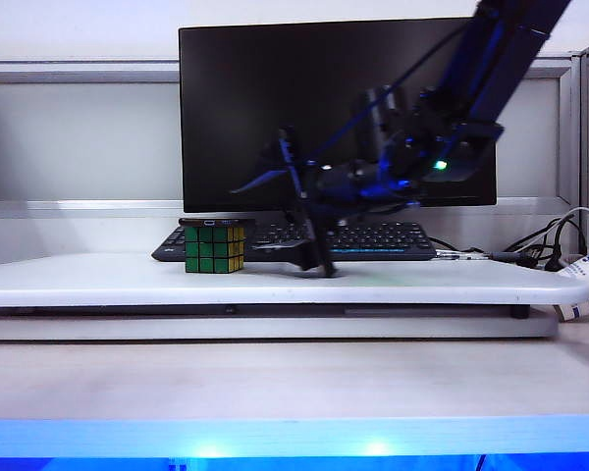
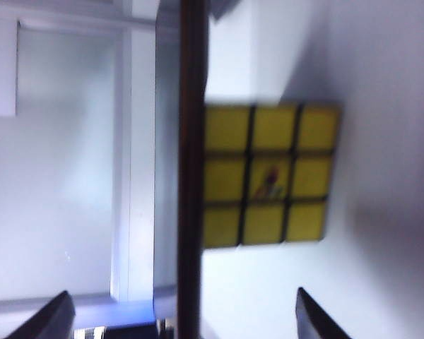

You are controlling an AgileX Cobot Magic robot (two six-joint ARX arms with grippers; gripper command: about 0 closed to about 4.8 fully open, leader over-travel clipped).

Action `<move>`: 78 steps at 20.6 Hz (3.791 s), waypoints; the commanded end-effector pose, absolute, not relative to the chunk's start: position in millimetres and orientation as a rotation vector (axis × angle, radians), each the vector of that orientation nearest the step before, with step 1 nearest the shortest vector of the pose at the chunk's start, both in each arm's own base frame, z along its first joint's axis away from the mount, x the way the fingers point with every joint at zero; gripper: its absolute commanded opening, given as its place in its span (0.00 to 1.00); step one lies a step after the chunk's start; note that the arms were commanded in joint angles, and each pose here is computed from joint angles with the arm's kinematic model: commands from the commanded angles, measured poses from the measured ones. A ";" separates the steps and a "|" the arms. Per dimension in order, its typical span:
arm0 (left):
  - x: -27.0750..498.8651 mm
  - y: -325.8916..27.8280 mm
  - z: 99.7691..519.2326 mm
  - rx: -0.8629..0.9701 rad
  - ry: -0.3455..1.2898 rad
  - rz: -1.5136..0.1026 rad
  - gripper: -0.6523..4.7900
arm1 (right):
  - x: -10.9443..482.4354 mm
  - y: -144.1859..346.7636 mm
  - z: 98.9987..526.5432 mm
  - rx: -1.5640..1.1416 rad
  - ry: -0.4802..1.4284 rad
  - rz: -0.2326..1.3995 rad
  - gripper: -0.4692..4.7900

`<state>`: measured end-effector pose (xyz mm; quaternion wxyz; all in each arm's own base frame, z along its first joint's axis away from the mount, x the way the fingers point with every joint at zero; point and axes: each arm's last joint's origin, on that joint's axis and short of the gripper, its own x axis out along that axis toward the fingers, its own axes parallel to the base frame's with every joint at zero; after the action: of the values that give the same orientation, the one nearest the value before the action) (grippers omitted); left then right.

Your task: Put the phone on top of the Rubik's Cube.

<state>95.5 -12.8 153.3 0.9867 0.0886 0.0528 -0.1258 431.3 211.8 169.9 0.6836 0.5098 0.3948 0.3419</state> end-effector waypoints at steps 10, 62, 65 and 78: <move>95.5 -12.6 153.3 0.178 0.106 -0.250 0.11 | 455.6 141.5 183.6 1.054 0.743 0.744 0.70; 95.1 -12.8 150.0 0.165 0.139 -0.260 0.11 | 139.6 25.2 262.5 0.016 0.311 0.187 0.08; 95.1 -12.8 149.9 0.155 0.141 -0.258 0.11 | 128.0 18.8 256.9 0.062 0.275 0.150 0.08; 95.5 -9.3 148.0 0.005 0.179 -0.124 0.11 | 95.2 12.8 164.0 0.140 0.234 0.092 0.08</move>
<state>95.7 -9.7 151.3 0.9948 0.0103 0.0751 -0.0674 96.2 13.0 166.9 0.9894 0.0714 0.1172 0.0478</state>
